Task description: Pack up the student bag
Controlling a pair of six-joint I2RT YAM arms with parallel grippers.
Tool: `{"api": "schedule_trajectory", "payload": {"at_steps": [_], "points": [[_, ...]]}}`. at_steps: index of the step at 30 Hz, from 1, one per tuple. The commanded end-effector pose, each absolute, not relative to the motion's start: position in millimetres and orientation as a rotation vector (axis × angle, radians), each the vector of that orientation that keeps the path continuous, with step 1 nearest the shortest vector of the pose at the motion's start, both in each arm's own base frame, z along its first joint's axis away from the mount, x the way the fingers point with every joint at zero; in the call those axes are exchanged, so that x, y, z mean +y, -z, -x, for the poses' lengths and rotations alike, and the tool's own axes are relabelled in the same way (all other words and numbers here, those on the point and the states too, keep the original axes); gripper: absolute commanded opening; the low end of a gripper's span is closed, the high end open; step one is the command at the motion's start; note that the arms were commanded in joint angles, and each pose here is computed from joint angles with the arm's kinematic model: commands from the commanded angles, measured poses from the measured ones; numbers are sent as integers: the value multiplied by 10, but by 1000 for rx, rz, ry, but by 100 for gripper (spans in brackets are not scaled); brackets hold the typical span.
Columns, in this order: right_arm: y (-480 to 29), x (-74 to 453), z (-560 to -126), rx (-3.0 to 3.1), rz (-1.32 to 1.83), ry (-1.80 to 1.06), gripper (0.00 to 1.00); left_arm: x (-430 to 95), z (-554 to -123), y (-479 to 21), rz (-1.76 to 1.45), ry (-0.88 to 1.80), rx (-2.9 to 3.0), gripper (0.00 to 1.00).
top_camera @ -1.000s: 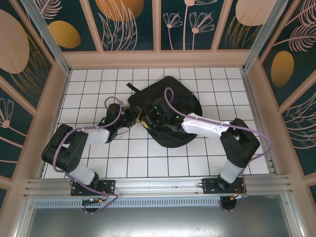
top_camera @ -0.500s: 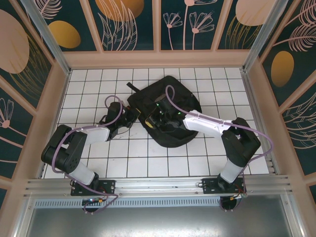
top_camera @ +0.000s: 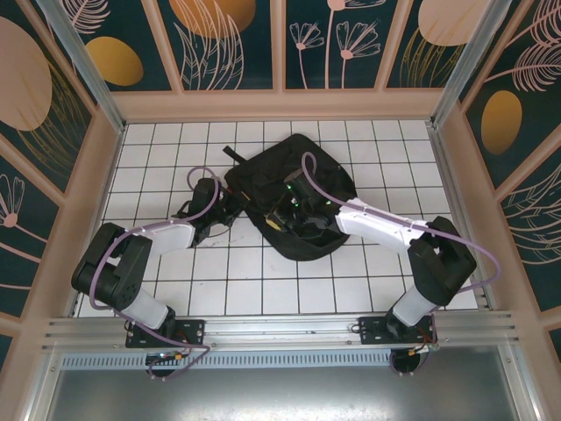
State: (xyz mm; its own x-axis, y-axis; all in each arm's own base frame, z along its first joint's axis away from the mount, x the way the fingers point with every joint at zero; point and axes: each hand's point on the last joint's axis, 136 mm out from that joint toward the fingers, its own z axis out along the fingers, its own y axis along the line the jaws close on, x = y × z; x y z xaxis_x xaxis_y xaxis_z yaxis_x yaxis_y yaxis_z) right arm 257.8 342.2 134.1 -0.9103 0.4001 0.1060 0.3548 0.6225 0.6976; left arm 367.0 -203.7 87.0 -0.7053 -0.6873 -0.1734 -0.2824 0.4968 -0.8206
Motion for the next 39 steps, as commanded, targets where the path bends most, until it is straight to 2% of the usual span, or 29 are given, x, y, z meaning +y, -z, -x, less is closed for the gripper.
{"api": "schedule_trajectory", "payload": {"at_steps": [1,10,26,35,39], "points": [[-1351,3194,-2379,2853,-613,-1093,0,-1718,-3822,-874,852,925,2198,0],[-1365,2981,-2207,2913,-510,-1014,0,-1669,-3843,-886,856,888,2195,0],[-1575,2887,-2035,2924,-407,-1042,0,-1582,-3914,-936,844,798,2191,0],[-1556,2733,-1936,2963,-264,-985,0,-1528,-4043,-1050,784,689,2200,0],[-1602,2839,-1925,2942,-222,-1076,0,-1692,-4223,-1146,697,711,2237,0]]}}
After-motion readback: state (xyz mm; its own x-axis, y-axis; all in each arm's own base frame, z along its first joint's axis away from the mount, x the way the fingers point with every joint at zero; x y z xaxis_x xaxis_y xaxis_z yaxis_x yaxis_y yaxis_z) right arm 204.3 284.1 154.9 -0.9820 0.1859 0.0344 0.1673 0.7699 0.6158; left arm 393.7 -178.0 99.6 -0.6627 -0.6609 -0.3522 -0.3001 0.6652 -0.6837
